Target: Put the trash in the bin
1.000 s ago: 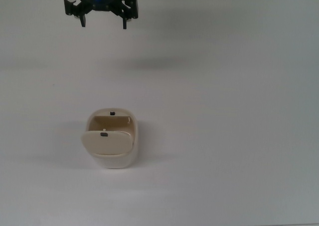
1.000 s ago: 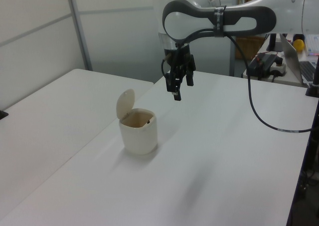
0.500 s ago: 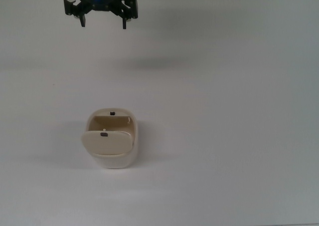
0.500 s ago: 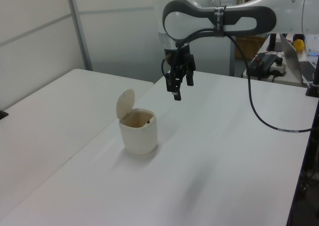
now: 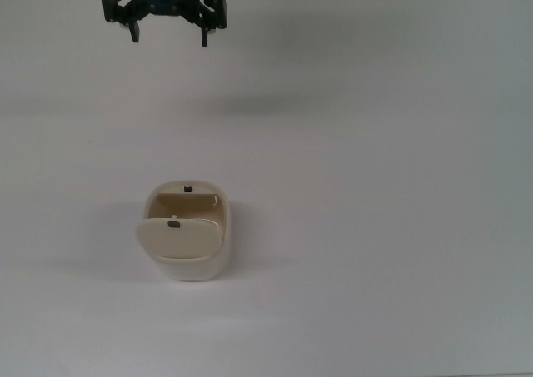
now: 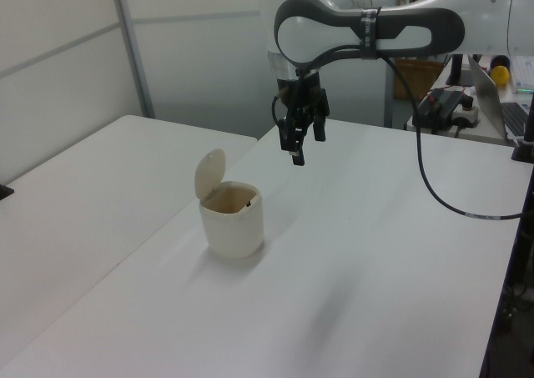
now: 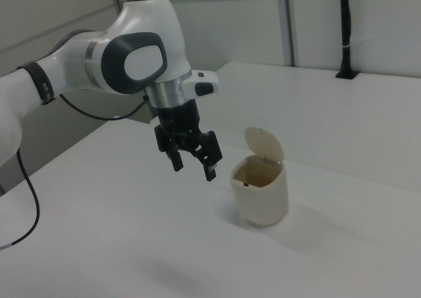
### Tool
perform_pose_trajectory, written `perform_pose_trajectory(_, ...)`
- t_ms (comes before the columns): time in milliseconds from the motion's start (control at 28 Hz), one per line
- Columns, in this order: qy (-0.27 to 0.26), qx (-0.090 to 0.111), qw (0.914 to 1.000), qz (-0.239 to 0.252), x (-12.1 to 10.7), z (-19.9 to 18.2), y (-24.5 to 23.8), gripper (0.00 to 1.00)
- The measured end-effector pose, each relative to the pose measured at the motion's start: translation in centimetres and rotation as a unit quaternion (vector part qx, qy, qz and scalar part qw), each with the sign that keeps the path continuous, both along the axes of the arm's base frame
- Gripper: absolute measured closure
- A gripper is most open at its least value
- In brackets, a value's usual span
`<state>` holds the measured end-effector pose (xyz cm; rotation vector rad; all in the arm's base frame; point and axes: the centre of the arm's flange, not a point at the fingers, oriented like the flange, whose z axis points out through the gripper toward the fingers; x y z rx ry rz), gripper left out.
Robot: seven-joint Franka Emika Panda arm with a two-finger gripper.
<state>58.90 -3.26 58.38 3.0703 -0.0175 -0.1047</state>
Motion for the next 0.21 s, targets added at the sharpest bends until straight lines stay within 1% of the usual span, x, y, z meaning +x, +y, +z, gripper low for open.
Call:
perform_pose_trajectory(107,-0.001,0.006,1.0000,-0.002,-0.02,0.02,-0.06,0.00)
perform_pose_trajectory(214,-0.003,0.007,1.0000,-0.004,-0.14,0.28,-0.18,0.00)
